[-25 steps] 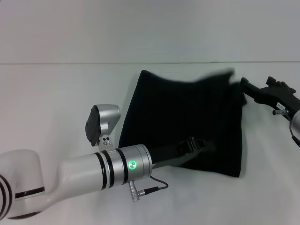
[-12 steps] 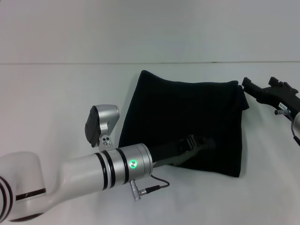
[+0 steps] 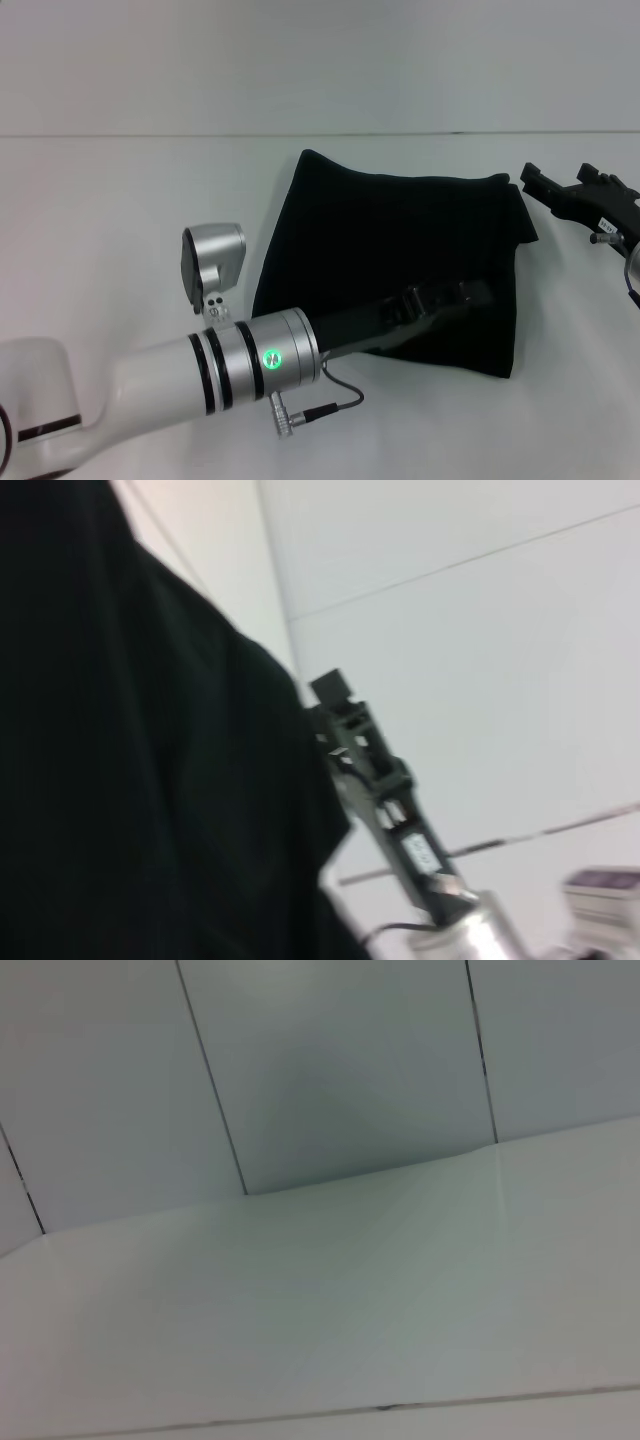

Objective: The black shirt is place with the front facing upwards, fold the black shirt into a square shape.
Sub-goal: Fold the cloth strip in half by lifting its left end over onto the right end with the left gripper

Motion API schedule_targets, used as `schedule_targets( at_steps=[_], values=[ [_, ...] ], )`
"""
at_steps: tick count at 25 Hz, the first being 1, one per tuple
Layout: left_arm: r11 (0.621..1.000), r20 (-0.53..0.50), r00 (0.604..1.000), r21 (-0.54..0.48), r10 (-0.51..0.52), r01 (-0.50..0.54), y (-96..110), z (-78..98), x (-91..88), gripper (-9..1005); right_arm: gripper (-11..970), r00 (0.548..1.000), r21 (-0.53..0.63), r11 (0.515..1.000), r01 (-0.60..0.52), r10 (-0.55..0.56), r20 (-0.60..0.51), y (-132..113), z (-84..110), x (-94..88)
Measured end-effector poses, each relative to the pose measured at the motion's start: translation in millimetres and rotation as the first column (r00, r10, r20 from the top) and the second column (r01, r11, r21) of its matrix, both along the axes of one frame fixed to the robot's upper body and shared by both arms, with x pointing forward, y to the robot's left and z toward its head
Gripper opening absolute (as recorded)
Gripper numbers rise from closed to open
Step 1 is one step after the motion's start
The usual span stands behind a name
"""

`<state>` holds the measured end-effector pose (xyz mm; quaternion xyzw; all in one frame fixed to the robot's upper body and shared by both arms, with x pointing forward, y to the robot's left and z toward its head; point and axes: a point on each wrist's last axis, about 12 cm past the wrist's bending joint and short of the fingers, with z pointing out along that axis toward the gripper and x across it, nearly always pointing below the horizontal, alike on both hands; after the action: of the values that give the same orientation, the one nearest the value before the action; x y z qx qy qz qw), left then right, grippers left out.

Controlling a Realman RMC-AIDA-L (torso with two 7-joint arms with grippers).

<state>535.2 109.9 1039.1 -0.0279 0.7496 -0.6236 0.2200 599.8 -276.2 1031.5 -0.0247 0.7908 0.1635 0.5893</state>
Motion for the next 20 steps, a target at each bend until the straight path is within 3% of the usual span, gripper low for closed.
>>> schedule_targets(
  at_steps=[7,11,12,13,15,20],
  values=[
    [0.983,0.209,0.969,-0.102,-0.13,0.154,16.3,28.2,-2.1,591,938,0.991,0.062,0.995,-0.076,0.068,0.116,-0.5,7.7,-13.9],
    [0.969,0.324,0.925,-0.077,-0.199,0.235,41.8,42.5,-0.5,738,938,0.956,0.061,0.974,-0.217,0.199,0.217,4.7,14.5,-31.0],
    [0.969,0.324,0.925,-0.077,-0.199,0.235,41.8,42.5,-0.5,770,938,0.945,0.047,0.966,-0.254,0.238,0.225,6.8,14.8,-34.4],
    [0.972,0.377,0.906,-0.05,-0.195,0.23,63.2,48.2,0.4,803,938,0.93,0.025,0.952,-0.304,0.291,0.225,10.9,13.9,-38.5],
    [0.977,0.396,0.9,-0.027,-0.183,0.211,77.4,50.7,1.4,867,938,0.908,-0.008,0.928,-0.373,0.367,0.202,18.4,9.9,-44.0],
    [0.994,0.339,0.935,0.007,-0.105,0.109,117.3,53.7,6.4,921,938,0.897,-0.061,0.901,-0.43,0.434,0.084,29.7,-8.5,-51.1]
  ],
)
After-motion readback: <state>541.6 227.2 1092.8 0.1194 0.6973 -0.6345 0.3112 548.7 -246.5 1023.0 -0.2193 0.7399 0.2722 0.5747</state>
